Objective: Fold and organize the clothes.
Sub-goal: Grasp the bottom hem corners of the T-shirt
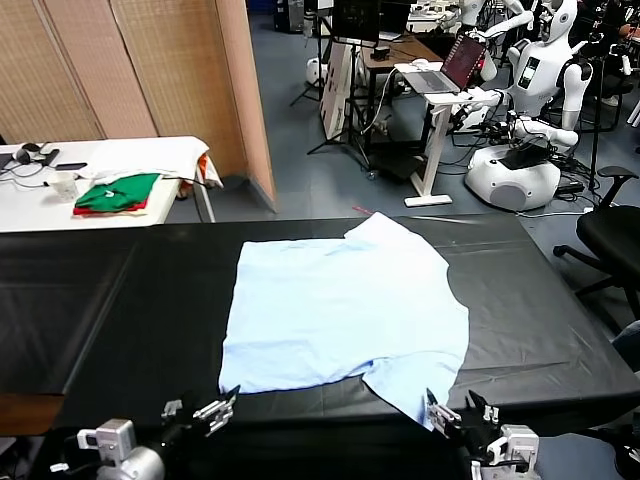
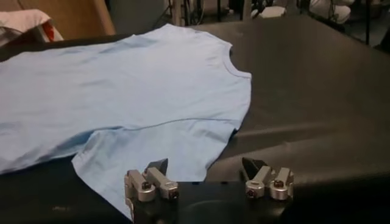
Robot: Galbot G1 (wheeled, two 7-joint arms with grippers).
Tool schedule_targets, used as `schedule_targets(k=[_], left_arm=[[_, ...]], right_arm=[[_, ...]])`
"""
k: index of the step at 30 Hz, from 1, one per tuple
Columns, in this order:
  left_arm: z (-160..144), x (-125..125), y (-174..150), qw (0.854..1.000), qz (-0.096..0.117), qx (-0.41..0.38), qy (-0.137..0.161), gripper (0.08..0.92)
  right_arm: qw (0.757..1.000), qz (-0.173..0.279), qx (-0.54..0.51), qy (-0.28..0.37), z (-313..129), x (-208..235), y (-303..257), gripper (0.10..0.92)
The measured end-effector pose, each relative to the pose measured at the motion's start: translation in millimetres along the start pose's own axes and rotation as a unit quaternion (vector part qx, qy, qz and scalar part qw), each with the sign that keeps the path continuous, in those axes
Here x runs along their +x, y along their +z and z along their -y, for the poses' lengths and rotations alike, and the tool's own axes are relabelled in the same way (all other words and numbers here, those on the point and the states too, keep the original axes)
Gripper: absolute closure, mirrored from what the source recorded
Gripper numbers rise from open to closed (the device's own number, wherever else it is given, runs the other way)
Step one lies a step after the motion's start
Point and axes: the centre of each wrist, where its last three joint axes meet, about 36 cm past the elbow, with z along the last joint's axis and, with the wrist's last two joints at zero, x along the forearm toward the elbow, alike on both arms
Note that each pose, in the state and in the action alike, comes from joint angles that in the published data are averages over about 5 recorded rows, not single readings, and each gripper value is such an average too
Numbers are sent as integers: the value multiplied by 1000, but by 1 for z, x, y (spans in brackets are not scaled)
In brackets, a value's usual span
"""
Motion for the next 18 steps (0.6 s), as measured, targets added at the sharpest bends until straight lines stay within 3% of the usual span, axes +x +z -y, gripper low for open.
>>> schedule_targets(k=[3,5,12,15,18], left_arm=[[-1,-4,4,1000,0,2,-3,174],[-2,-6,6,1000,-1,2,-5,250],[-3,-10,11,1000,-6,2,-7,649],[-2,-11,12,1000,-8,2,-6,794],[-1,-11,14,1000,-9,1,-7,849]], right_arm=[[1000,-1,0,-1,-1,0,2,273],[1000,-2,0,-2,-2,0,2,395],[1000,-2,-1,-5,-4,-3,4,812],[1000,1,-4,-3,-3,-3,5,881],[1000,5,-6,-2,-2,1,4,881]])
